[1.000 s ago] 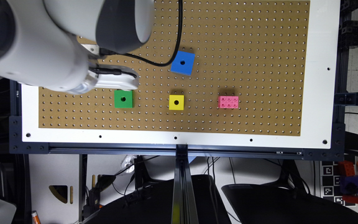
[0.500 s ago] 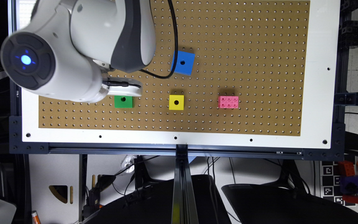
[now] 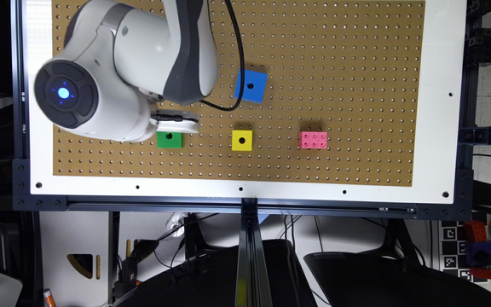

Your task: Pick up green block.

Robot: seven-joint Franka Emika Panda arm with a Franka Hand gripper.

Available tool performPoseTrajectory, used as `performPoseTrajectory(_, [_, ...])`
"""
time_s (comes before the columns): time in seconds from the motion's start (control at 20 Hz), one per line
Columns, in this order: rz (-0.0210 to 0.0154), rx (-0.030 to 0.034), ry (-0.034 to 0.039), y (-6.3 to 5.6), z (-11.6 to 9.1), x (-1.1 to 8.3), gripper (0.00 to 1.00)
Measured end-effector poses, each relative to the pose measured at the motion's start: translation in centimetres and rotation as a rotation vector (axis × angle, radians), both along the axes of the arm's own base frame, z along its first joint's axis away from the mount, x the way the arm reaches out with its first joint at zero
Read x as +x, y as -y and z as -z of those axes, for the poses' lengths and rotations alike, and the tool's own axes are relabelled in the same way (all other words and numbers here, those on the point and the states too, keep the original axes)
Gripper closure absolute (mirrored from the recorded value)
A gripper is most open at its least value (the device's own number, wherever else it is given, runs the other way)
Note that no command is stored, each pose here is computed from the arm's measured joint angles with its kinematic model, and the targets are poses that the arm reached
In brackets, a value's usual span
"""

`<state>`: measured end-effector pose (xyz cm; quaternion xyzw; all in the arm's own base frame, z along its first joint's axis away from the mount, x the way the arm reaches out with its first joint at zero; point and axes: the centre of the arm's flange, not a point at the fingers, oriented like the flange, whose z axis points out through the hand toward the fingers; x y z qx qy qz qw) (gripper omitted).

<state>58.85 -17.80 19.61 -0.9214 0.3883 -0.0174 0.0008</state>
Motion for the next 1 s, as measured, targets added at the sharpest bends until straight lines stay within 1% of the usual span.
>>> performPoseTrajectory(0.1, [-0.0016,-0.0002,0.0022,0.0,0.4,0.24,0.0])
performPoseTrajectory(0.2, [-0.003,-0.0011,0.0072,0.0,0.3,0.54,0.0])
performPoseTrajectory(0.3, [-0.0062,-0.0011,0.0143,-0.2,0.1,0.85,0.0])
performPoseTrajectory(0.35, [-0.0077,-0.0008,0.0166,-0.3,0.0,0.96,0.0])
performPoseTrajectory(0.5, [-0.0115,0.0006,0.0207,-0.5,0.0,1.3,0.0])
performPoseTrajectory(0.55, [-0.0117,0.0008,0.0205,-0.5,0.1,1.32,0.0])
performPoseTrajectory(0.6, [-0.0123,0.0024,0.0173,-0.5,0.4,1.38,0.0])
performPoseTrajectory(0.75, [-0.0123,0.0059,0.008,-0.5,1.7,1.64,0.0])
performPoseTrajectory(0.8, [-0.0122,0.0067,0.0063,-0.4,2.2,1.81,0.0])
performPoseTrajectory(0.85, [-0.0123,0.0062,0.0084,-0.4,2.0,2.01,0.0])
performPoseTrajectory(1.0, [-0.0125,0.0064,0.009,-0.4,2.1,2.1,0.0])
